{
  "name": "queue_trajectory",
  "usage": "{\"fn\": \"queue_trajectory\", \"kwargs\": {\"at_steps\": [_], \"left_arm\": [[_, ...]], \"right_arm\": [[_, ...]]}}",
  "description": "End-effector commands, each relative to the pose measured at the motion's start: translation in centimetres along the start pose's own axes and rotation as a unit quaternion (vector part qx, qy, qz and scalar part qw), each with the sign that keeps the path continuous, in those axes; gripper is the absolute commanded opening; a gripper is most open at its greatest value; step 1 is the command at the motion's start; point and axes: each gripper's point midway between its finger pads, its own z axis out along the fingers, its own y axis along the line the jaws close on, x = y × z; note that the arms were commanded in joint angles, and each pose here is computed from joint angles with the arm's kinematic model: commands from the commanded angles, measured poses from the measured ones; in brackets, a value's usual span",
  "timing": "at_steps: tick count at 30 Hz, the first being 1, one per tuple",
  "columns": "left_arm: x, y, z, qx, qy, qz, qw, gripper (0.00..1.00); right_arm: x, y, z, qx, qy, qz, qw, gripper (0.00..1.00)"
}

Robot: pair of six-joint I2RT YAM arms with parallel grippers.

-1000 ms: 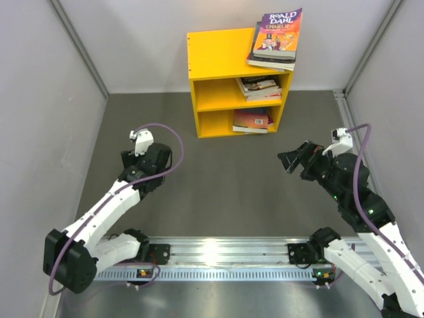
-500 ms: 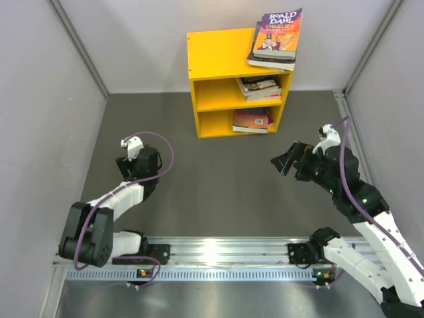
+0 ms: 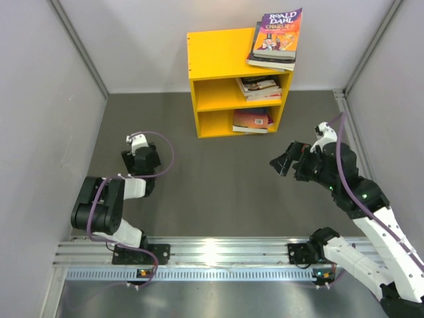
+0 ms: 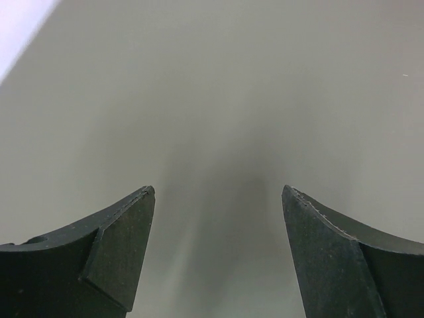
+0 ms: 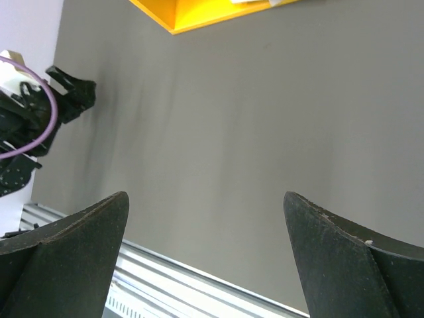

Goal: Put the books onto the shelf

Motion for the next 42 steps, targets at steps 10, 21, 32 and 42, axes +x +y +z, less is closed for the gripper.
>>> {"fn": "queue_trajectory", "kwargs": {"at_steps": [10, 21, 32, 42], "left_arm": [[-3.2, -4.5, 1.3, 0.208, -0.039, -0.001, 0.977, 0.81], [-2.8, -2.1, -0.5, 0.168, -0.102, -0.036, 0.980, 0.97], [-2.9, -2.2, -0.6, 0.168, -0.108, -0.033, 0.979, 0.99], [-2.9, -2.2, -0.6, 0.168, -0.108, -0.033, 0.979, 0.99]], "right_arm": [[-2.6, 2.5, 0.2, -0.025, -0.028, 0.057, 0.998, 1.00], [-2.1, 0.1, 2.1, 0.042, -0.045, 0.153, 0.986, 1.00], [-2.5, -6.3, 5.0, 0.143, -0.103, -0.075, 0.981, 1.00], [-0.4, -14.2, 7.9, 0.161, -0.221, -0.214, 0.938, 1.00]]}}
